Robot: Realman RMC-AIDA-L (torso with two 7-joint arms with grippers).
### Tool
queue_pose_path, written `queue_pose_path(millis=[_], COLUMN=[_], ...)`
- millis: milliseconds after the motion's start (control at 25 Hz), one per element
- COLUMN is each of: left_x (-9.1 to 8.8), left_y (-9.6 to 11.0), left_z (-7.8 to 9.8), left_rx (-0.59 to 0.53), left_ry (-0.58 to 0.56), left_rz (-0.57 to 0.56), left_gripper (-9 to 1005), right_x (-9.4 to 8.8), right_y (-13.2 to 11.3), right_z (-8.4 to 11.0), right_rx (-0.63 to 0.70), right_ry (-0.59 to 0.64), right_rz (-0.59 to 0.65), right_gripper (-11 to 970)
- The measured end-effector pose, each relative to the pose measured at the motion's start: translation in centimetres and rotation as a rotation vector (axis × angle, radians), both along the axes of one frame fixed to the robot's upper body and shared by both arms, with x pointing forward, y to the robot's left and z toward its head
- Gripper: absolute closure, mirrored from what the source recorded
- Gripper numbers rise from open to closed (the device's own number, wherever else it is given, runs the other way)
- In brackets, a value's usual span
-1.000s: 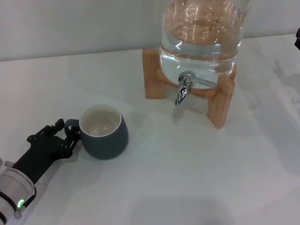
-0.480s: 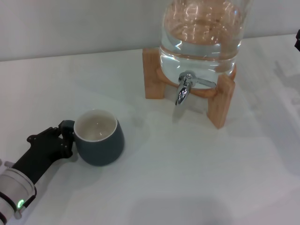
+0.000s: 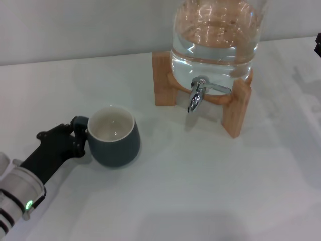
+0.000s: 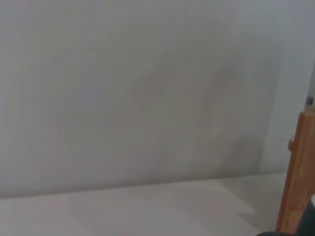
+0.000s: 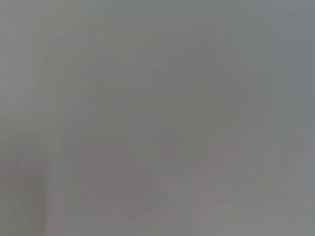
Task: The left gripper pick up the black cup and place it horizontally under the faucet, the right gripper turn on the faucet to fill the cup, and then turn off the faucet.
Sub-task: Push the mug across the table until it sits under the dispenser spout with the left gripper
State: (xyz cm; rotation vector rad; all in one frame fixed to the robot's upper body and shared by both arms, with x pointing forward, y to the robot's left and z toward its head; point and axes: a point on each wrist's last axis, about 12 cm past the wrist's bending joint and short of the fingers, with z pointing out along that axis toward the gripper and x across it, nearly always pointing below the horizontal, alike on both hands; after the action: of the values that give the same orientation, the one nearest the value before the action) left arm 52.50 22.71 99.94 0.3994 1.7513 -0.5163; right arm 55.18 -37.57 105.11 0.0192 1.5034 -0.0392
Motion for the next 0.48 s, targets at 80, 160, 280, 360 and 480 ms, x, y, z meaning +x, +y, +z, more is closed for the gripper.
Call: queue_pose_path(millis=[80,160,280,360,480], left_x=[0.4,0.9,1.8,2.1,2.8], left_y=[-0.3,-0.7,-1.4,-2.0,-3.3], left_z=[0.2,0.5,0.7,0.8,1.2], left_rx=[0.014,0.028,0.047,0.057,0.074], left_ry=[-0.014,-0.020,-0.010,-0.006,-0.008], left_rz=[-0.013,-0.025,-0.036,-0.050,-0.089], left_gripper=[878,878,879,879,880], right_x=[0.1,0.1,0.1,0.1,0.1], right_y=[0.1,0.1,0.2,0.2,0.2], right_z=[0.0,0.0,0.0,0.1,0.1], right_rx=[0.001,0.002,0.005,0.005,0.005], right_ry=[-0.001,-0.001,-0.003,-0.004,-0.005], right_rz=[0.002,0.003,0.004,0.004,0.004], right_gripper=[117,117,117,117,117])
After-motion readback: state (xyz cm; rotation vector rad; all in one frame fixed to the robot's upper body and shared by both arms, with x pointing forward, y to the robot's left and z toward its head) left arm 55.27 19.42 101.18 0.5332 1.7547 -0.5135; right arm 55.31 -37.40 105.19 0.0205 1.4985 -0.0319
